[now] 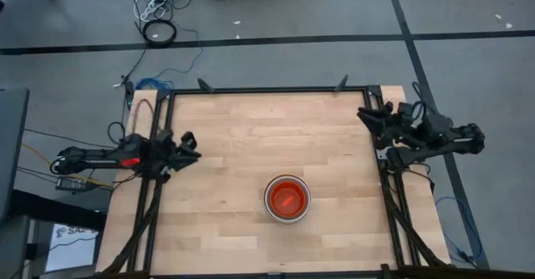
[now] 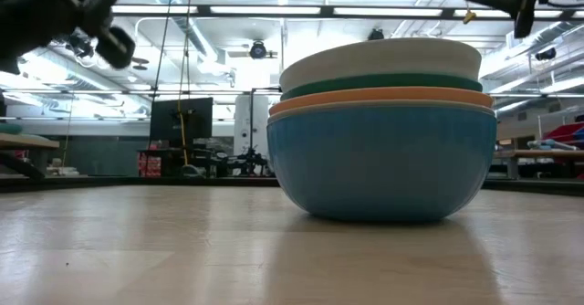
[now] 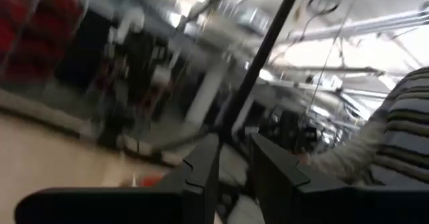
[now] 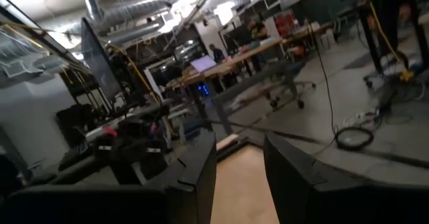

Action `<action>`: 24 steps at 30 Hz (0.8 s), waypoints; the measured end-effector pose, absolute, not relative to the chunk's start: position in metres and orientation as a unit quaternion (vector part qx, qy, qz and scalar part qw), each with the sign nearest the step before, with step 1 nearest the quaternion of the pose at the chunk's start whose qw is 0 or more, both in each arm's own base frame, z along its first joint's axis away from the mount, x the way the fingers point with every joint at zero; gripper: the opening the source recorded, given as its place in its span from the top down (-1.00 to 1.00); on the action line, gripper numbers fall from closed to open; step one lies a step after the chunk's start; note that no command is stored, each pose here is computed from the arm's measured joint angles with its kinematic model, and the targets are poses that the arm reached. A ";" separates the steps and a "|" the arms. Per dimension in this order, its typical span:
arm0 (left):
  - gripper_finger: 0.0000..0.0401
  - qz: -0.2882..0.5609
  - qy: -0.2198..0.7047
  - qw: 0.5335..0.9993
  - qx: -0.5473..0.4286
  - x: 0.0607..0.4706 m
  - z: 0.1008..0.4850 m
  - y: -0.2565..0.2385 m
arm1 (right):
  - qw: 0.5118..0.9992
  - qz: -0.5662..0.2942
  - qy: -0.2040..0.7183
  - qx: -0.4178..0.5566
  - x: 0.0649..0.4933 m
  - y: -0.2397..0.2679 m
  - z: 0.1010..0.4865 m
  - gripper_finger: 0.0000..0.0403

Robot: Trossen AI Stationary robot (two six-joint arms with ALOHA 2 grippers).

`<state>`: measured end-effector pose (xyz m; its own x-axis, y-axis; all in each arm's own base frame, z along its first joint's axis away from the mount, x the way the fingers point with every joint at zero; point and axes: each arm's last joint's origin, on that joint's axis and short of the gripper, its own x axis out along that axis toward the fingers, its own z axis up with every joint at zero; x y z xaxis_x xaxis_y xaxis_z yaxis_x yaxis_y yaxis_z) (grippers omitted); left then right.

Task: Nest bowls inside each other
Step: Return to Home Position

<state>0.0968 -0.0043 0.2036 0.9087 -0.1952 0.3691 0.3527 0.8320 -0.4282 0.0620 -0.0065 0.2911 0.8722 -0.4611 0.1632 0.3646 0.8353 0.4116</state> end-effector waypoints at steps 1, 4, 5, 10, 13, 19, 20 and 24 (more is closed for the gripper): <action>0.55 -0.148 -0.136 0.944 -0.263 0.098 0.200 -0.005 | 0.949 -0.217 -0.124 0.192 0.063 -0.006 0.289 0.44; 0.55 -0.154 -0.097 0.945 -0.273 0.100 0.194 -0.005 | 0.950 -0.220 -0.104 0.196 0.065 -0.006 0.283 0.44; 0.55 -0.154 -0.089 0.947 -0.269 0.100 0.192 -0.006 | 0.950 -0.222 -0.097 0.198 0.065 -0.006 0.281 0.44; 0.55 -0.143 -0.080 0.961 -0.223 0.101 0.189 -0.005 | 0.939 -0.215 -0.117 0.241 0.065 -0.006 0.283 0.44; 0.55 -0.136 -0.086 0.969 -0.185 0.101 0.189 -0.005 | 0.953 -0.185 -0.134 0.198 0.064 -0.005 0.290 0.44; 0.55 -0.113 -0.068 0.984 -0.124 0.103 0.183 -0.004 | 0.993 -0.079 -0.083 0.034 0.067 0.003 0.286 0.44; 0.55 -0.104 -0.060 0.985 -0.122 0.103 0.181 -0.004 | 0.994 -0.080 -0.063 0.038 0.068 0.003 0.282 0.44; 0.55 -0.067 -0.031 0.989 -0.127 0.104 0.175 -0.002 | 0.996 -0.072 -0.018 0.048 0.075 0.004 0.262 0.44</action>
